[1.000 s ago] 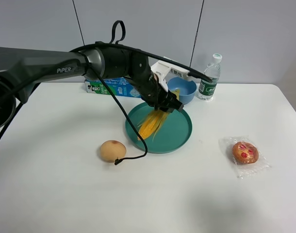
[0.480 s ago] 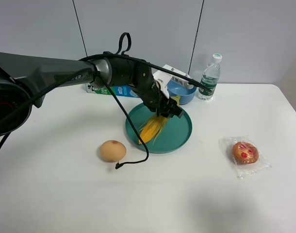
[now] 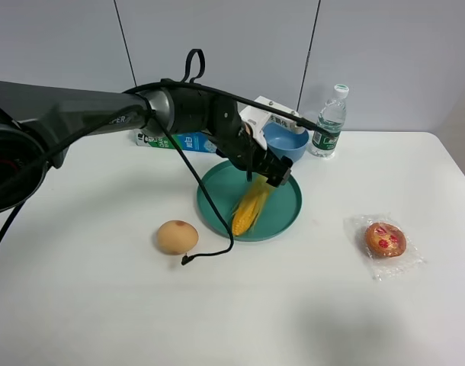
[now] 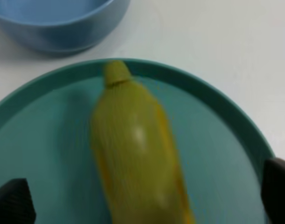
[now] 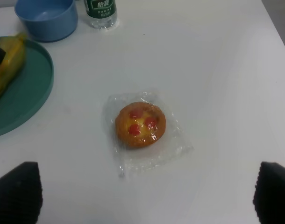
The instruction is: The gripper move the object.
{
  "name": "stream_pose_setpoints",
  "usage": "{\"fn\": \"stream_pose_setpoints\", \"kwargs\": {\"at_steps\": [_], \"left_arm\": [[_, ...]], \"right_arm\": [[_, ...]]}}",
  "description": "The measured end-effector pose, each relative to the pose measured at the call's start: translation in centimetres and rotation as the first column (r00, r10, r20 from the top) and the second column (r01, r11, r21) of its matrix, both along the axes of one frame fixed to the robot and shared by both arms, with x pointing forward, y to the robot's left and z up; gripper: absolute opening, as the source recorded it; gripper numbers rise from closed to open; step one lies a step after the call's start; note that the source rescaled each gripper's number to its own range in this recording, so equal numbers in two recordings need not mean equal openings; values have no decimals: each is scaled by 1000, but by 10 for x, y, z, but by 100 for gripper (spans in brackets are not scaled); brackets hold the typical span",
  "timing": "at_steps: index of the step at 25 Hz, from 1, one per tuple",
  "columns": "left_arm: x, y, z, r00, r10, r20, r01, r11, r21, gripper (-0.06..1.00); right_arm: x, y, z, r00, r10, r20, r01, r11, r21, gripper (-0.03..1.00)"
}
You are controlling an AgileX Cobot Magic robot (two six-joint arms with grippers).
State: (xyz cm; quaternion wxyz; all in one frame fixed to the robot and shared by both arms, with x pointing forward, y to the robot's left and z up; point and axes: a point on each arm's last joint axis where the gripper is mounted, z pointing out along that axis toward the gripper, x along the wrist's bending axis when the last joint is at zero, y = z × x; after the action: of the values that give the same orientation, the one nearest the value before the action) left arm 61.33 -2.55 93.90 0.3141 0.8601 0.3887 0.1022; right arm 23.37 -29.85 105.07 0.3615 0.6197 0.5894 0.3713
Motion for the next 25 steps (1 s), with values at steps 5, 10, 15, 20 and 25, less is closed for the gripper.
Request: {"fn": "stream_pose_setpoints", "kwargs": {"at_steps": [5, 10, 15, 20, 25], "left_arm": [[0, 21, 52, 995, -28, 99, 23, 999, 49, 99], [23, 77, 100, 979, 72, 190, -83, 995, 50, 99], [49, 147, 123, 950, 226, 216, -240, 970, 37, 99], [67, 209, 126, 912, 352, 212, -371, 927, 52, 99], [67, 249, 130, 886, 428, 180, -447, 891, 81, 99]], "right_arm": [[0, 0, 0, 1000, 0, 0, 0, 1000, 0, 100], [0, 0, 0, 1000, 0, 0, 0, 1000, 0, 100], [0, 0, 0, 1000, 0, 0, 0, 1000, 0, 100], [0, 0, 0, 1000, 0, 0, 0, 1000, 0, 100], [0, 0, 0, 1000, 0, 0, 0, 1000, 0, 100]]}}
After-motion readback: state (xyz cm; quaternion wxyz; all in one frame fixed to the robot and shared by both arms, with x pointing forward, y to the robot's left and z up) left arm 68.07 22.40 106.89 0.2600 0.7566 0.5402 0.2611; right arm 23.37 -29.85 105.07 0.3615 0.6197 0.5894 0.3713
